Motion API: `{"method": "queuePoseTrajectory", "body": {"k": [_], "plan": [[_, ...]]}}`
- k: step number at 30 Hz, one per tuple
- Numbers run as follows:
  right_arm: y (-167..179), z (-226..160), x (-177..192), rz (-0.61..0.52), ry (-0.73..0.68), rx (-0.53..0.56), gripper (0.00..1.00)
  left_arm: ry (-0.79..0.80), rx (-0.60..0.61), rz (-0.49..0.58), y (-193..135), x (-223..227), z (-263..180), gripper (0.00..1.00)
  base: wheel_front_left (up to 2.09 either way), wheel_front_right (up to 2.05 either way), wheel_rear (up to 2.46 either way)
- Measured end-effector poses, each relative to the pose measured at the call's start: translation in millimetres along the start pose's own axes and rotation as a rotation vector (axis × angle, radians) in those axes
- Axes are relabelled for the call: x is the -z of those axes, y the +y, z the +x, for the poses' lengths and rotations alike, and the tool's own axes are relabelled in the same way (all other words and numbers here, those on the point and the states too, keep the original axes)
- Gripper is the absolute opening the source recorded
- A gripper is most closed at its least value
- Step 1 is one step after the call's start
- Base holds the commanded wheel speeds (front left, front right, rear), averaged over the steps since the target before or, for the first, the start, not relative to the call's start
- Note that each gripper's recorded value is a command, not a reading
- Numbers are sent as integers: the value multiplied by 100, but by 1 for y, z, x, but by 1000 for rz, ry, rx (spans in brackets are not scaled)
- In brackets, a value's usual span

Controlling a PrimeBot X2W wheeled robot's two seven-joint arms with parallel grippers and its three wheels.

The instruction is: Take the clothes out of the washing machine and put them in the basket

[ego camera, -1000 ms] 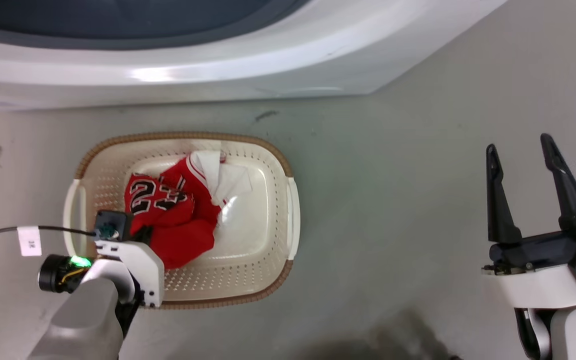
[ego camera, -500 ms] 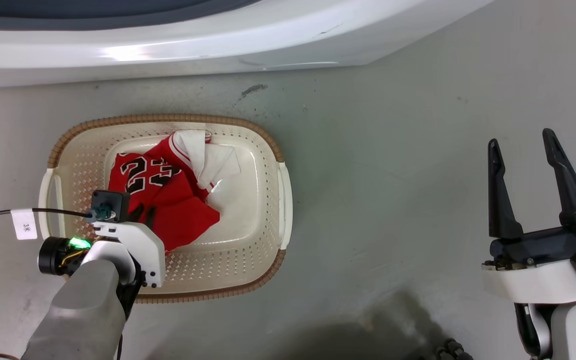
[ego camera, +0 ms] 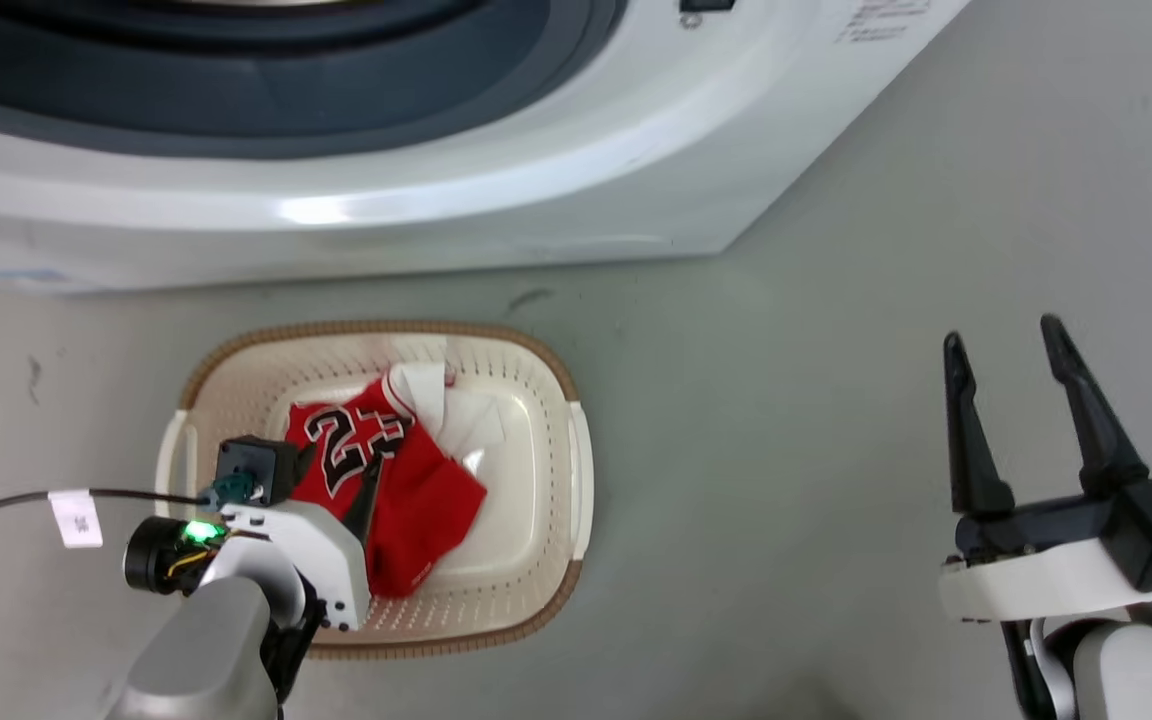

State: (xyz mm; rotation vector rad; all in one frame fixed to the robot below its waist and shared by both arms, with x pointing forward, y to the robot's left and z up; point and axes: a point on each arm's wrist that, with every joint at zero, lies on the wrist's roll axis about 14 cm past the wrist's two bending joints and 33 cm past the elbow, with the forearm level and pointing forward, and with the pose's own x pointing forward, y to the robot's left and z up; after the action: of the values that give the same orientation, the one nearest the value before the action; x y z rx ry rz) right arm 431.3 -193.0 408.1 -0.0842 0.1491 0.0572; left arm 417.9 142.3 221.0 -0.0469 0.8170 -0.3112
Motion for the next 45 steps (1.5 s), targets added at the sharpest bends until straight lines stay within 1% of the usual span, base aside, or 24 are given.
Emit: {"method": "queuePoseTrajectory", "body": {"k": [6, 10, 13, 16, 19, 23, 27, 33, 40, 42, 45], "plan": [[-2, -20, -26, 9, -56, 10, 100, -168, 29, 25, -12, -45, -33, 100, 0, 0, 0], [-3, -34, -40, 12, -88, 17, 100, -304, 37, 52, -19, -84, -55, 100, 0, 0, 0], [-3, -42, -51, 17, -116, 18, 100, -392, 48, 41, -26, -107, -70, 100, 0, 0, 0], [-5, -50, -58, 25, -135, 27, 100, -474, 70, 92, -34, -133, -82, 100, 0, 0, 0], [-12, -56, -61, 30, -143, 52, 100, -518, 85, 114, -39, -150, -85, 100, 0, 0, 0], [-22, -62, -60, 40, -142, 85, 100, -539, 108, 150, -44, -166, -79, 100, 0, 0, 0], [-29, -66, -55, 51, -126, 109, 100, -568, 137, 188, -50, -206, -66, 100, 0, 0, 0], [-38, -64, -46, 69, -98, 143, 100, -549, 141, 214, -46, -269, -37, 100, 0, 0, 0], [-47, -61, -26, 95, -35, 179, 100, -425, 129, 237, -39, -326, 12, 100, 0, 0, 0], [-49, -61, -21, 108, -18, 189, 100, -380, 118, 249, -36, -339, 27, 100, 0, 0, 0], [-52, -65, -14, 130, 7, 210, 100, -313, 114, 236, -36, -353, 47, 100, 0, 0, 0]]}}
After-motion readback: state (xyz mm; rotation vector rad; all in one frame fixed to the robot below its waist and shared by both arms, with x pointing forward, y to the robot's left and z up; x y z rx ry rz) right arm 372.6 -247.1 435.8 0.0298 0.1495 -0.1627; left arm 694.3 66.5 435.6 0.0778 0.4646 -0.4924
